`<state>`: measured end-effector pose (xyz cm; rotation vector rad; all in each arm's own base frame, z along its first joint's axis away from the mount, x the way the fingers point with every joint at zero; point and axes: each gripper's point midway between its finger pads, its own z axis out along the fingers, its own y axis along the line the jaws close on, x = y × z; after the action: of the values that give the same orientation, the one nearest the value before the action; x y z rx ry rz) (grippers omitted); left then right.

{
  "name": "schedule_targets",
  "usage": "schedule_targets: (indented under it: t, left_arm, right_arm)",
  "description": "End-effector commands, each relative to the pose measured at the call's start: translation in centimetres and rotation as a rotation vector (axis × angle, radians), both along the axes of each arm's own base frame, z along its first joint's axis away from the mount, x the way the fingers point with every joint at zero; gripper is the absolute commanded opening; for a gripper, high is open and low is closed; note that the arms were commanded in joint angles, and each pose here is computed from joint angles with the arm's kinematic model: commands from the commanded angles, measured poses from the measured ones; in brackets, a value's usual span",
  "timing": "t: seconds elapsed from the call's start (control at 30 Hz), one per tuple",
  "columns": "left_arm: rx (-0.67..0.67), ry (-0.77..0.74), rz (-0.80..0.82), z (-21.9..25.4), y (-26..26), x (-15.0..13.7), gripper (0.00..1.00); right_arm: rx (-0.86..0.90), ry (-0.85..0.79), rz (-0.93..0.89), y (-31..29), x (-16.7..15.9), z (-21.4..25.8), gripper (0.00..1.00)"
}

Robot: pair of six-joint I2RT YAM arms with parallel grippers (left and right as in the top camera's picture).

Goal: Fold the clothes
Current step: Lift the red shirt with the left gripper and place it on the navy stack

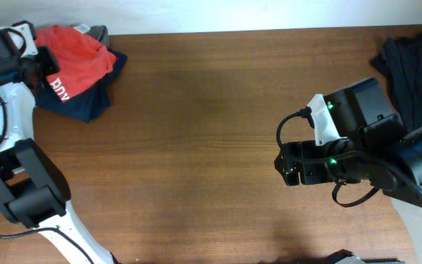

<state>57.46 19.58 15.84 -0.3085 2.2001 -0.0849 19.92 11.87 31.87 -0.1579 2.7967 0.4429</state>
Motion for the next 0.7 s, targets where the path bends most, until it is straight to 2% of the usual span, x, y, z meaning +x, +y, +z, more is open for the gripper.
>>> schedule_targets:
  t: [0.0, 0.07, 0.1, 0.17, 0.2, 0.27, 0.37, 0.5, 0.67]
  left_arm:
    - [-0.002, 0.039, 0.074, -2.4, 3.1, -0.4, 0.14]
    - [-0.013, 0.062, 0.089, -3.9, 3.9, -0.6, 0.25]
    - [-0.03, 0.077, 0.125, -4.8, 4.6, -0.9, 0.34]
    - [-0.087, 0.113, 0.199, -6.7, 5.9, -1.8, 0.75]
    - [-0.13, 0.124, 0.212, -7.2, 6.0, -2.2, 0.81]
    - [-0.188, 0.129, 0.18, -7.4, 5.5, -2.5, 0.87]
    - [-0.289, 0.105, 0.087, -6.4, 3.6, -2.6, 0.87]
    - [-0.445, 0.132, 0.086, -5.7, 1.3, -3.3, 0.87]
    - [-0.559, 0.167, 0.004, -5.2, -1.7, -4.0, 0.87]
  right_arm:
    - [-0.002, 0.01, -0.019, -0.1, -0.2, -0.1, 0.86]
    - [-0.002, 0.01, -0.019, -0.1, -0.2, -0.1, 0.86]
    - [-0.001, 0.01, -0.018, 0.0, -0.2, -0.1, 0.86]
    - [0.01, 0.014, -0.013, 0.2, -0.3, 0.0, 0.86]
    - [0.011, 0.015, -0.012, 0.2, -0.3, 0.0, 0.86]
    - [0.01, 0.015, -0.012, 0.2, -0.3, 0.0, 0.86]
    - [0.01, 0.014, -0.012, 0.2, -0.3, 0.0, 0.86]
    - [0.01, 0.015, -0.012, 0.2, -0.3, 0.0, 0.86]
    - [0.011, 0.015, -0.011, 0.2, -0.3, 0.0, 0.86]
